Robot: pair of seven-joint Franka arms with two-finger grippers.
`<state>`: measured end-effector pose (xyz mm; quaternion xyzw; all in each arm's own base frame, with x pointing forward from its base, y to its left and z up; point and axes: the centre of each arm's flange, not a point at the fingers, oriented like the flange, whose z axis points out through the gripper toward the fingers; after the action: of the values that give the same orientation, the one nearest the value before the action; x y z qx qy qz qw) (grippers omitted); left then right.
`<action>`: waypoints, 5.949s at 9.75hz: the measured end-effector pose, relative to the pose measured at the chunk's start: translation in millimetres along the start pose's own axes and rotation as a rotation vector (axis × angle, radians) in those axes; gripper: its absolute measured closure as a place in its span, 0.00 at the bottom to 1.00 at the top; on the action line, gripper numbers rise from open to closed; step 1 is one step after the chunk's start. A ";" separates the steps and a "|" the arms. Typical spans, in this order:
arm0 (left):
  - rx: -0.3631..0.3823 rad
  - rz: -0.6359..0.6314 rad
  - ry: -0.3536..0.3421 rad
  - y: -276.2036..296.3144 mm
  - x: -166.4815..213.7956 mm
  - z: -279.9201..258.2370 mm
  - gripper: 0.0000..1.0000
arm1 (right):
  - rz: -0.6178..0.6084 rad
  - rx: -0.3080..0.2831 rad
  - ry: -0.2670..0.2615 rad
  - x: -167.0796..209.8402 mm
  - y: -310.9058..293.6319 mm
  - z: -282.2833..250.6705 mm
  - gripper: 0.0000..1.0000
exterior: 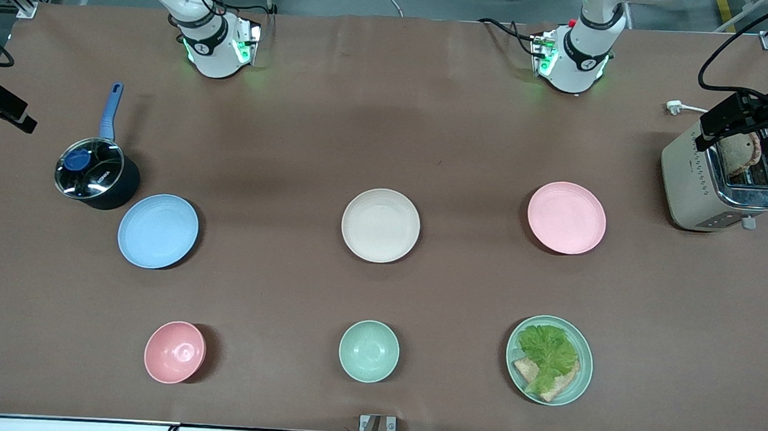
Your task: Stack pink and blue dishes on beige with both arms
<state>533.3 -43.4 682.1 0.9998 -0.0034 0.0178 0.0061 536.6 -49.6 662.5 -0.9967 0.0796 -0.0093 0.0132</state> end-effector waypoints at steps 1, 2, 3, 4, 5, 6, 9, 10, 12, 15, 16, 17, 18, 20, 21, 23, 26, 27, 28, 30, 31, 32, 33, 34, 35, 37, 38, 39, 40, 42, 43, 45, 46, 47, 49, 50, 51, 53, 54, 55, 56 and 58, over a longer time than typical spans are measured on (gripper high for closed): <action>0.000 0.000 0.000 0.0 0.0 0.0 0.00 | 0.000 0.000 0.000 0.0 0.0 0.0 0.00; 0.000 0.000 0.000 0.0 0.0 0.2 0.00 | 0.000 0.000 0.000 0.0 0.0 0.0 0.00; 0.000 0.000 -0.002 0.0 0.0 0.9 0.00 | 0.000 0.000 0.000 0.0 0.0 0.0 0.00; 0.000 -0.001 -0.006 -0.6 0.2 3.0 0.00 | 0.000 0.000 0.000 0.0 0.0 0.0 0.00; 0.001 -0.007 -0.015 -3.6 1.0 7.0 0.00 | -0.001 0.000 0.000 0.0 0.1 0.0 0.00; -0.003 -0.019 -0.024 -9.9 2.5 11.8 0.00 | -0.001 -0.003 -0.001 0.7 0.4 1.0 0.00; -0.083 -0.096 -0.017 -55.2 18.0 58.4 0.00 | -0.009 -0.010 -0.070 20.6 13.4 45.9 0.00; -0.096 -0.090 -0.016 -68.6 24.3 91.0 0.00 | 0.009 0.002 -0.083 33.1 25.2 81.4 0.00; -0.102 -0.061 -0.063 -68.9 32.3 175.9 0.00 | 0.046 0.073 -0.076 53.1 48.3 176.9 0.00; -0.106 0.027 -0.112 -65.5 31.2 307.6 0.00 | -0.024 0.174 -0.108 58.1 87.5 329.1 0.00; -0.099 0.042 -0.105 -66.7 24.2 347.2 0.00 | -0.067 0.193 -0.112 58.2 103.0 370.8 0.00; -0.090 0.053 -0.102 -68.5 14.9 380.7 0.00 | -0.094 0.214 -0.109 57.7 116.5 404.0 0.00; -0.082 0.059 -0.105 -70.7 3.9 408.2 0.00 | -0.106 0.234 -0.105 56.3 125.2 426.4 0.00; -0.079 0.090 -0.144 -72.9 -15.9 446.0 0.02 | -0.088 0.248 -0.099 53.5 132.7 444.8 0.04; -0.082 0.108 -0.166 -73.2 -21.3 457.1 0.04 | -0.084 0.261 -0.099 50.6 133.9 450.5 0.11; -0.092 0.116 -0.198 -74.1 -27.0 474.1 0.26 | -0.071 0.294 -0.100 43.3 141.4 463.3 0.24; -0.138 0.107 -0.224 -75.1 -33.3 494.6 0.56 | -0.050 0.299 -0.107 38.6 152.8 473.7 0.45; -0.144 0.112 -0.223 -77.7 -33.6 495.4 0.71 | -0.046 0.302 -0.107 38.5 152.9 474.4 0.56; -0.151 0.117 -0.218 -80.9 -33.1 494.6 0.84 | -0.040 0.307 -0.103 38.7 152.7 474.3 0.72; -0.162 0.120 -0.191 -88.3 -29.1 483.9 0.89 | -0.033 0.309 -0.097 41.2 152.4 472.0 0.96; -0.167 0.113 -0.182 -92.9 -26.6 473.6 0.91 | -0.030 0.315 -0.098 45.5 151.2 467.3 0.96; -0.178 0.120 -0.175 -90.6 -22.2 456.6 0.93 | -0.034 0.339 -0.126 52.0 147.6 456.8 0.96; -0.191 0.141 -0.157 -75.2 -14.7 433.1 0.94 | -0.027 0.351 -0.180 62.0 143.9 434.6 0.96; -0.201 0.153 -0.136 -44.8 -8.1 408.7 0.94 | 0.006 0.317 -0.230 74.5 139.2 396.9 0.96; -0.208 0.149 -0.121 -2.1 -5.0 390.3 0.94 | 0.044 0.270 -0.241 84.0 129.2 350.4 0.96; -0.227 0.112 -0.130 96.6 -9.9 374.8 0.94 | 0.078 0.222 -0.215 84.6 86.0 260.3 0.96; -0.241 0.078 -0.143 141.9 -14.6 374.0 0.94 | 0.101 0.222 -0.198 78.4 60.0 224.7 0.96; -0.264 0.040 -0.151 181.8 -15.6 378.2 0.94 | 0.136 0.225 -0.194 70.2 26.0 197.2 0.96; -0.295 -0.001 -0.152 213.9 -14.1 388.7 0.94 | 0.159 0.223 -0.195 61.8 -17.1 179.4 0.96; -0.314 -0.079 -0.150 267.7 -15.7 419.0 0.94 | 0.204 0.205 -0.223 38.6 -115.2 165.4 0.96; -0.298 -0.115 -0.142 293.0 -19.9 429.8 0.94 | 0.235 0.193 -0.236 21.7 -170.6 165.6 0.96; -0.257 -0.171 -0.122 335.9 -28.4 442.3 0.94 | 0.232 0.188 -0.227 -9.9 -244.8 184.9 0.96; -0.242 -0.187 -0.113 348.3 -31.7 446.5 0.94 | 0.223 0.191 -0.222 -22.2 -263.4 206.3 0.96; -0.239 -0.204 -0.114 354.0 -33.5 448.3 0.91 | 0.216 0.192 -0.220 -32.5 -273.9 232.4 0.96; -0.242 -0.212 -0.100 353.5 -28.9 442.8 0.71 | 0.206 0.188 -0.237 -47.8 -287.0 282.0 0.96; -0.235 -0.199 -0.087 350.3 -24.3 432.7 0.57 | 0.202 0.203 -0.232 -49.8 -295.5 300.1 0.96; -0.194 -0.148 -0.090 342.0 -21.0 418.1 0.41 | 0.198 0.220 -0.223 -50.9 -303.6 314.0 0.96; -0.055 -0.022 -0.094 296.5 -5.8 373.4 0.14 | 0.197 0.264 -0.204 -54.3 -324.1 342.1 0.96; 0.006 0.000 -0.079 263.4 6.2 343.2 0.00 | 0.215 0.298 -0.185 -57.1 -339.4 360.9 0.96; 0.049 0.025 -0.045 227.0 19.3 307.9 0.00 | 0.225 0.326 -0.176 -64.0 -356.3 381.9 0.96; 0.073 0.052 0.000 188.0 31.4 270.9 0.00 | 0.218 0.337 -0.180 -73.2 -370.2 397.6 0.96; 0.102 0.078 0.079 112.7 42.7 196.8 0.00 | 0.202 0.330 -0.198 -89.0 -384.5 407.3 0.96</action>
<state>582.2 -158.8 488.3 0.9965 -0.0412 0.0574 -0.0455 518.1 354.1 264.6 -0.9640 0.1747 0.0771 0.1851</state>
